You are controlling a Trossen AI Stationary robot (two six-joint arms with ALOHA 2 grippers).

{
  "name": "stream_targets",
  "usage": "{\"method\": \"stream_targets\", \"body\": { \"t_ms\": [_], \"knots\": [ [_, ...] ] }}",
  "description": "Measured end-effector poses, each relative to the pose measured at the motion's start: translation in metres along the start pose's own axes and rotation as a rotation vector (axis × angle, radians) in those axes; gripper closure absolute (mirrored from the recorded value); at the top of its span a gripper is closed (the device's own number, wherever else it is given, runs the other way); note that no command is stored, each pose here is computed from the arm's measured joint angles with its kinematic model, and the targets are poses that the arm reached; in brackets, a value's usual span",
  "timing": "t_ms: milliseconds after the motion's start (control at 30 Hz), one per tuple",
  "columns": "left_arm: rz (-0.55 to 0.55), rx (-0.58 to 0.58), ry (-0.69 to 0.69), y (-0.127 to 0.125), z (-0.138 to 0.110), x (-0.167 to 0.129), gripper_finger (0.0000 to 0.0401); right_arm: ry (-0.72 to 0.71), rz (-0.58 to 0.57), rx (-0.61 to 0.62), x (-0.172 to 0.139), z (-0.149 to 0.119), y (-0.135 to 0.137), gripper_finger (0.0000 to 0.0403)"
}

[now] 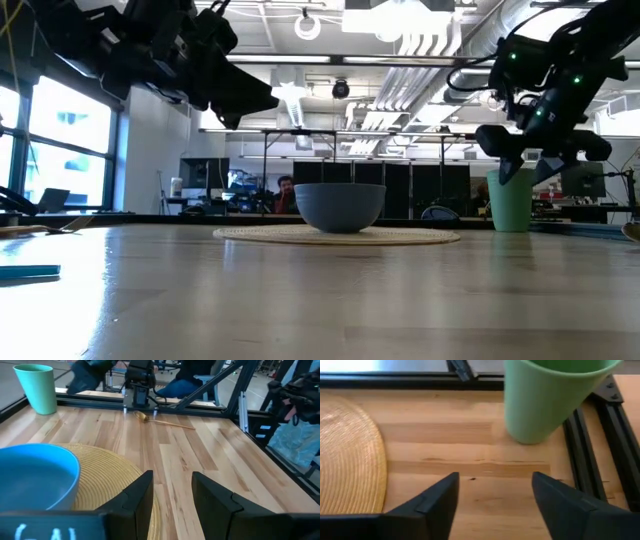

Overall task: Pick & Place Utensil
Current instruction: Put the green cup on the brown placemat to the top right of the blue bowl

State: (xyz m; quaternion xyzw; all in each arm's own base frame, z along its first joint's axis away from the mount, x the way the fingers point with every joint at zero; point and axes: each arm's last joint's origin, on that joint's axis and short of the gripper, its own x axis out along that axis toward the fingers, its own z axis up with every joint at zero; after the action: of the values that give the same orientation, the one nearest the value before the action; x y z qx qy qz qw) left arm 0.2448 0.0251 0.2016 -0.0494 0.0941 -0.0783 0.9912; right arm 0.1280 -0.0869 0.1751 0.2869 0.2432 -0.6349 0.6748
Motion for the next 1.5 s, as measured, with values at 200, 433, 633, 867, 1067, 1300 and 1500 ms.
{"method": "stream_targets", "body": {
  "t_ms": [200,433,633,867,1067,1300,1500],
  "knots": [
    [-0.001,-0.003,0.000,0.000,0.000,0.000,0.0268,-0.054,-0.020,0.060,0.004,0.007,-0.001,0.0069],
    [-0.006,-0.002,0.000,0.000,0.000,0.000,0.0268,-0.147,-0.074,0.121,0.009,0.017,-0.005,0.0006],
    [-0.006,0.001,-0.009,0.000,0.001,0.000,0.0268,-0.167,-0.132,0.116,0.020,0.021,-0.004,0.0009],
    [-0.007,-0.005,0.000,0.000,0.000,0.000,0.0268,-0.254,-0.222,0.119,0.046,0.023,0.007,0.0004],
    [-0.007,-0.009,0.009,0.000,-0.001,0.000,0.0268,-0.236,-0.294,0.180,0.062,0.023,0.001,0.0006],
    [-0.007,-0.010,0.010,0.000,-0.001,0.000,0.0268,-0.290,-0.297,0.236,0.081,0.032,0.002,0.0006],
    [-0.012,-0.012,0.019,0.000,-0.002,0.000,0.0268,-0.355,-0.355,0.242,0.090,0.033,0.004,0.0006]
  ]
}}
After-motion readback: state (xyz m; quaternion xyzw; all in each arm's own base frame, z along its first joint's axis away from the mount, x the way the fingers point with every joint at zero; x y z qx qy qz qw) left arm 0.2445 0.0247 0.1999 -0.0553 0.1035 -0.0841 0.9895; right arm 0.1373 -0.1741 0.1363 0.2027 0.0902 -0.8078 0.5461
